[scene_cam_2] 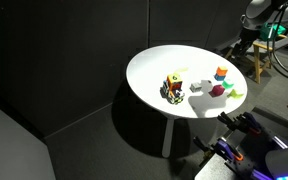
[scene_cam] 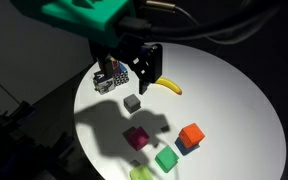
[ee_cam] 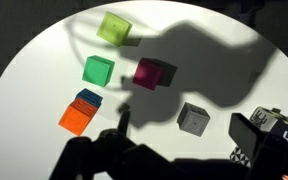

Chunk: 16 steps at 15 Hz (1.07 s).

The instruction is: Put the grey block on the pink block

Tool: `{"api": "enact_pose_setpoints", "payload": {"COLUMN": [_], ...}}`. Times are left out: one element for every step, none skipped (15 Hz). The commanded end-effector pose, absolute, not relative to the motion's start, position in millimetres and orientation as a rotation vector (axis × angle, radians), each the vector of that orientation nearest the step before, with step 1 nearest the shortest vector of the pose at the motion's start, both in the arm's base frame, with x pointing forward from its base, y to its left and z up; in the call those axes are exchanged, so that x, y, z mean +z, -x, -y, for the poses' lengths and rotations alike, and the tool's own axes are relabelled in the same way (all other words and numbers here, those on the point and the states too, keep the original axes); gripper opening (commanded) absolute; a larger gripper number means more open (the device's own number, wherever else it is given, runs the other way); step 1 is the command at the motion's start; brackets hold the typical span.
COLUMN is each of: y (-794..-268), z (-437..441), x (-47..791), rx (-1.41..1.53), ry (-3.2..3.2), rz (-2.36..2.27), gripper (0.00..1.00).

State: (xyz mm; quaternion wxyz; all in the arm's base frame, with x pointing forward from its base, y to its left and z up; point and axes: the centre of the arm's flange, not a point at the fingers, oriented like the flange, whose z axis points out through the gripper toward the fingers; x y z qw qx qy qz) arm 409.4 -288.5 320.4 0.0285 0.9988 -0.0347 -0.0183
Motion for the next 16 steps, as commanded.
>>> {"api": "enact_pose_setpoints", "payload": {"y": [-427, -429, -431, -432, -433, -424, -425, -425, -425, -425, -425, -425, -425, -425, -425, -425], "z": [309, 310, 312, 313, 314, 302, 302, 301, 300, 300, 300, 300, 300, 300, 300, 300], "x": [311, 309, 307, 305, 305, 303, 301, 300, 299, 299, 299, 299, 299, 299, 299, 299], "rx": [-0.051, -0.053, -0.058, -0.060, -0.059, -0.071, -0.075, -0.079, -0.080, -0.081, -0.081, -0.081, -0.081, -0.081, -0.081, -0.081], "ry": [-3.100, -3.107, -3.114, -3.120, -3.123, -3.109, -3.110, -3.111, -3.112, -3.112, -3.113, -3.113, -3.113, -3.113, -3.113, -3.113], "rz": [0.098, 0.103, 0.107, 0.108, 0.112, 0.132, 0.133, 0.131, 0.129, 0.128, 0.127, 0.127, 0.128, 0.128, 0.128, 0.128], "gripper": [1.00, 1.00, 1.00, 1.00, 1.00, 1.00, 1.00, 1.00, 1.00, 1.00, 1.00, 1.00, 1.00, 1.00, 1.00, 1.00]}}
